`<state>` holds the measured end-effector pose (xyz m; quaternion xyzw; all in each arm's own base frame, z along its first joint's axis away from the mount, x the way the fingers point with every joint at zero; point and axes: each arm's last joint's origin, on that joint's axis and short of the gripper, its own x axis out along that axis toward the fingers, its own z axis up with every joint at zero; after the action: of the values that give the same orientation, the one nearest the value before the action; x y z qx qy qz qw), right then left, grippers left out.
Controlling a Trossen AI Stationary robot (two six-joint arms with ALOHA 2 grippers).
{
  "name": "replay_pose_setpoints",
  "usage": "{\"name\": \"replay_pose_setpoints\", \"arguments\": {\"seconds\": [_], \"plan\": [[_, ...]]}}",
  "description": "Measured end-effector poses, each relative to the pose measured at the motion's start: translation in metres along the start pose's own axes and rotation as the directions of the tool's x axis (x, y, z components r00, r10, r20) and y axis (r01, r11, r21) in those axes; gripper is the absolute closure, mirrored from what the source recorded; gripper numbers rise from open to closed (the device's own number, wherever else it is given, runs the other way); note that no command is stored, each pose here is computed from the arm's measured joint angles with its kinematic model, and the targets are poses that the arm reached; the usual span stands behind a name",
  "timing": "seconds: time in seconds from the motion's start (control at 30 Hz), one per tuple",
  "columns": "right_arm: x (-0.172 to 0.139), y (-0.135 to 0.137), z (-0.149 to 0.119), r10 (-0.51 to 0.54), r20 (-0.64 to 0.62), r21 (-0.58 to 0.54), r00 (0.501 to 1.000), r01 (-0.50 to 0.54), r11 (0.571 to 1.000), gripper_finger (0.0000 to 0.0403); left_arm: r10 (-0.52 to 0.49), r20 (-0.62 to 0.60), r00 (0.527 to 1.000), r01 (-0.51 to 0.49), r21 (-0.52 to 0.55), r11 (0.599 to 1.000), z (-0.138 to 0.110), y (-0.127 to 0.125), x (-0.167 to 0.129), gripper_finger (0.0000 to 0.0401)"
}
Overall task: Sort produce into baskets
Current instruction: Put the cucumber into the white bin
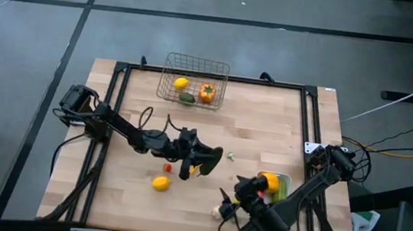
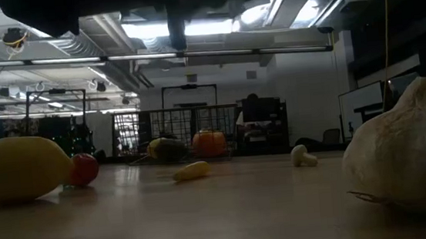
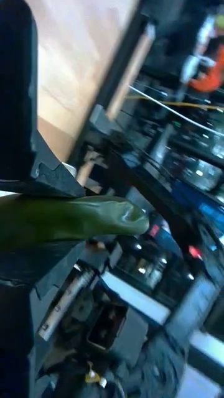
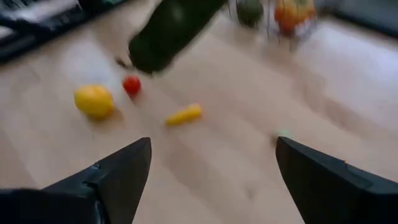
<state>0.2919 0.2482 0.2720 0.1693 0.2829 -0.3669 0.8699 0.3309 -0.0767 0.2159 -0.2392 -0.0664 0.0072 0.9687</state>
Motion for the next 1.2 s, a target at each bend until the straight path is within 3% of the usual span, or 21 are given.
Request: {"name": "replay_pose_setpoints", "arguments": {"seconds": [0.33,0.7,1.2], "plan": [[0.015,0.015,0.019,0.055,0.193,-0.085,0.980,-0.039,0.996,0.0059,-0.086,0.080,0.993,0.078,0.101,0.992,0.004,-0.018,-0.005,0.0294],[0.012,0.034,0.025,0.151,0.250,-0.166,0.956,-0.111,0.980,0.0059,-0.142,0.134,0.981,0.118,0.174,0.978,0.006,-0.030,-0.010,0.0294],[0.032,0.046,0.054,0.174,0.298,-0.222,0.939,-0.110,0.969,0.0073,-0.162,0.166,0.973,0.132,0.177,0.975,0.009,-0.034,-0.012,0.0293]]}}
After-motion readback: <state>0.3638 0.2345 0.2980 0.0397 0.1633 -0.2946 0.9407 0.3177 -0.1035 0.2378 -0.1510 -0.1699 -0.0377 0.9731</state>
